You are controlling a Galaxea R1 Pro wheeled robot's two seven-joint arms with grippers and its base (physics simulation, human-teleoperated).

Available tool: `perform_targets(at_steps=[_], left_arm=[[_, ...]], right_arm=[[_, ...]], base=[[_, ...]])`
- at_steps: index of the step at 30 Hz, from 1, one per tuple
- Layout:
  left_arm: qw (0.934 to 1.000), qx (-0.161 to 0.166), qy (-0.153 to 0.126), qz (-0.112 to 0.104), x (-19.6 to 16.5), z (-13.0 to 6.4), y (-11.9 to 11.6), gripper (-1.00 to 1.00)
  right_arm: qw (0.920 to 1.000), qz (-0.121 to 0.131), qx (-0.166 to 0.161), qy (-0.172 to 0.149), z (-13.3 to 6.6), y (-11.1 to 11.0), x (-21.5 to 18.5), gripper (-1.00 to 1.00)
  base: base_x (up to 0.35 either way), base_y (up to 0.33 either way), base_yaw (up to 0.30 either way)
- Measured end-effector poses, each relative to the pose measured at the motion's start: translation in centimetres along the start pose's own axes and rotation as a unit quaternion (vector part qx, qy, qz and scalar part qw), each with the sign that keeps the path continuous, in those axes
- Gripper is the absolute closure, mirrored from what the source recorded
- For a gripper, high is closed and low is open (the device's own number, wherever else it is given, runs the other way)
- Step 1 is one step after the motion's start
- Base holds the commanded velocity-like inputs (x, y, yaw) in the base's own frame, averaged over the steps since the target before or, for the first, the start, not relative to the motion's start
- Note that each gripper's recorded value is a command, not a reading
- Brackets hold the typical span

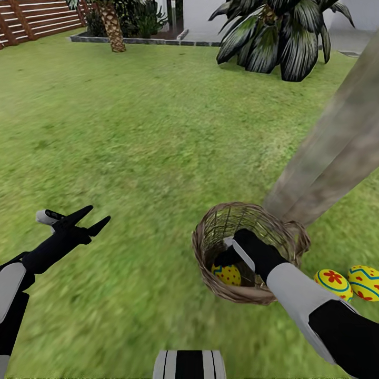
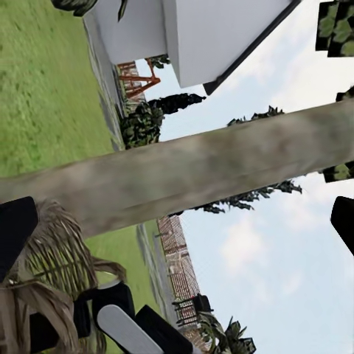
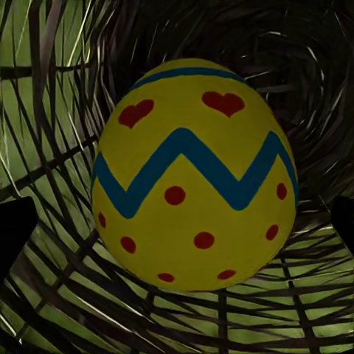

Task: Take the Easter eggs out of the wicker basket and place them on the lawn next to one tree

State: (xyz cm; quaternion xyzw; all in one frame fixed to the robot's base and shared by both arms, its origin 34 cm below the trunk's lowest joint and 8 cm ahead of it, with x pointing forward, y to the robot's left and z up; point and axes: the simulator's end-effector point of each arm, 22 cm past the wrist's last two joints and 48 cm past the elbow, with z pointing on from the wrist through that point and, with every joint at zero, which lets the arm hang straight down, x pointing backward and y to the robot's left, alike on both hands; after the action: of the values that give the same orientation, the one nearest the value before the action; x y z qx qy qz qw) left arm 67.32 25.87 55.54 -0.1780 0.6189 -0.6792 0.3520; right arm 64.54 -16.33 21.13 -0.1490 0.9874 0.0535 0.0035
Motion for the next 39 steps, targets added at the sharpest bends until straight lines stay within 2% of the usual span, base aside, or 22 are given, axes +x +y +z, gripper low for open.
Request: perform_targets(at_steps=[23,28,29,35,39], left_arm=[[0.9989,-0.033,0.001,-0.033,0.9,-0.8,5.7,-1.00],[0.9984,-0.040,0.001,-0.040,1.2,-1.0,6.9,-1.00],[0.9983,-0.042,0.001,-0.042,1.2,-1.0,7.1,-1.00],[0.9978,-0.047,0.001,-0.048,1.4,-1.2,8.1,-1.00],[0.9976,-0.048,0.001,-0.050,1.5,-1.2,8.3,-1.00]], right_arm=[[0.9993,0.002,-0.001,0.038,5.1,-0.9,2.5,-1.00],[0.9996,-0.017,0.005,0.020,5.1,-0.7,1.1,-1.00],[0.9997,-0.019,0.005,0.016,5.1,-0.6,0.7,1.00],[0.9995,-0.030,0.007,0.008,5.3,-0.5,0.0,1.00],[0.9997,-0.023,0.003,0.012,5.4,-0.6,-0.2,1.00]], base=[[0.000,0.000,0.000],[0.000,0.000,0.000],[0.000,0.000,0.000],[0.000,0.000,0.000],[0.000,0.000,0.000]])
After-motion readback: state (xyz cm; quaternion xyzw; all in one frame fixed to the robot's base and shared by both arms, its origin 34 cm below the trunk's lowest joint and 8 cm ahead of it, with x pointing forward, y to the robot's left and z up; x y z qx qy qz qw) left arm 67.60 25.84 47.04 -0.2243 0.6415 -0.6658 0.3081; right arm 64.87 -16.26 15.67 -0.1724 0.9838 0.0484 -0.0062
